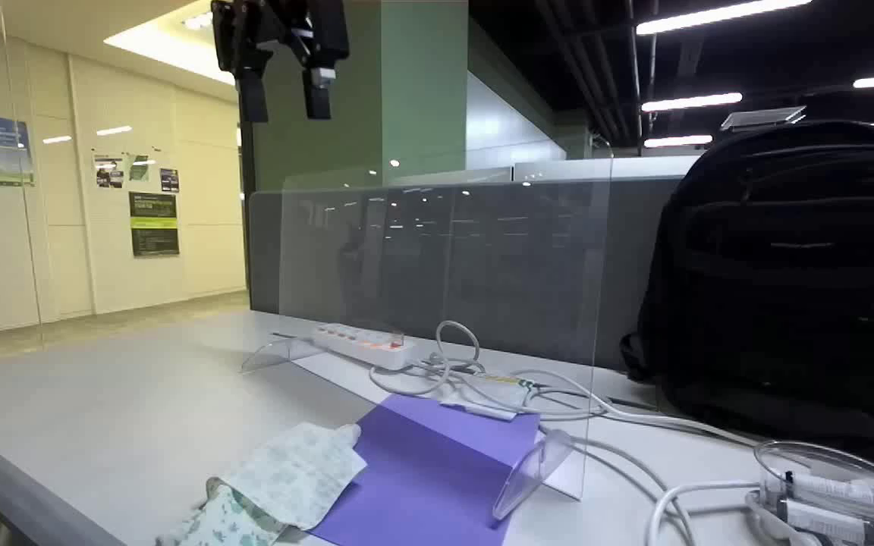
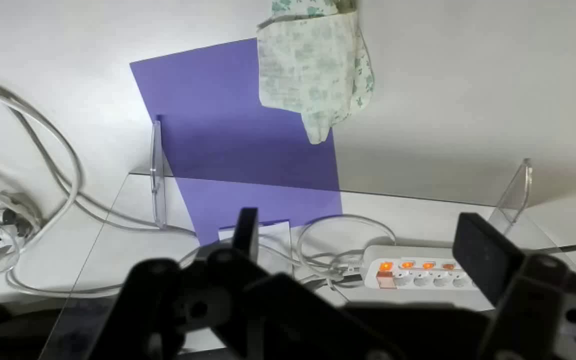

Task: Pick the cloth on the mat and put it on the countertop shield

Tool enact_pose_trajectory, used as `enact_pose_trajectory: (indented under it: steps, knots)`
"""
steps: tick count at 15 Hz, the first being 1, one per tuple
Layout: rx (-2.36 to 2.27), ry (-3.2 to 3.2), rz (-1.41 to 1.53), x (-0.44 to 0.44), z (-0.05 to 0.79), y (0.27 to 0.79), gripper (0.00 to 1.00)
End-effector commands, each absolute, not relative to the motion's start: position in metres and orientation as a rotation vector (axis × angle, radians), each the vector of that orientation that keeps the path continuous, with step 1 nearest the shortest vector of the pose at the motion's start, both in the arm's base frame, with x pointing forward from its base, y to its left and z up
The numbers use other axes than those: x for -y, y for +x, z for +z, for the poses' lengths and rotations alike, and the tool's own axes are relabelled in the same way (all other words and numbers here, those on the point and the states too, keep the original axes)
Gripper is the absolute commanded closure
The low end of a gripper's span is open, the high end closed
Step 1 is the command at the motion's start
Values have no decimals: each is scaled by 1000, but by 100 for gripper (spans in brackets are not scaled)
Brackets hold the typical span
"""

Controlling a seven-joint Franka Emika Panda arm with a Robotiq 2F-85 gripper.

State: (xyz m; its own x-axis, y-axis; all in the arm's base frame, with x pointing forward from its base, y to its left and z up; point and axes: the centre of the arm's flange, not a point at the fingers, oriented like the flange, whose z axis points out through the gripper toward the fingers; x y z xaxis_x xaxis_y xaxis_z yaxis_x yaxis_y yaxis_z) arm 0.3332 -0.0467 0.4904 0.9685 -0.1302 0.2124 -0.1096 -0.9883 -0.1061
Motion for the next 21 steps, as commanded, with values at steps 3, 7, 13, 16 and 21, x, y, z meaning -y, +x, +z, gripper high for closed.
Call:
enact_pose_trajectory:
  steps: [3, 7, 13, 16, 21]
  knots:
    - [-184, -3024, -340, 47, 491, 333, 0]
    - [-184, -3024, -341, 47, 491, 333, 0]
    - [-183, -3024, -342, 47, 491, 333, 0]
    - [-196, -3082, -411, 47, 480, 340, 0]
    - [-256, -3130, -488, 62, 439, 355, 0]
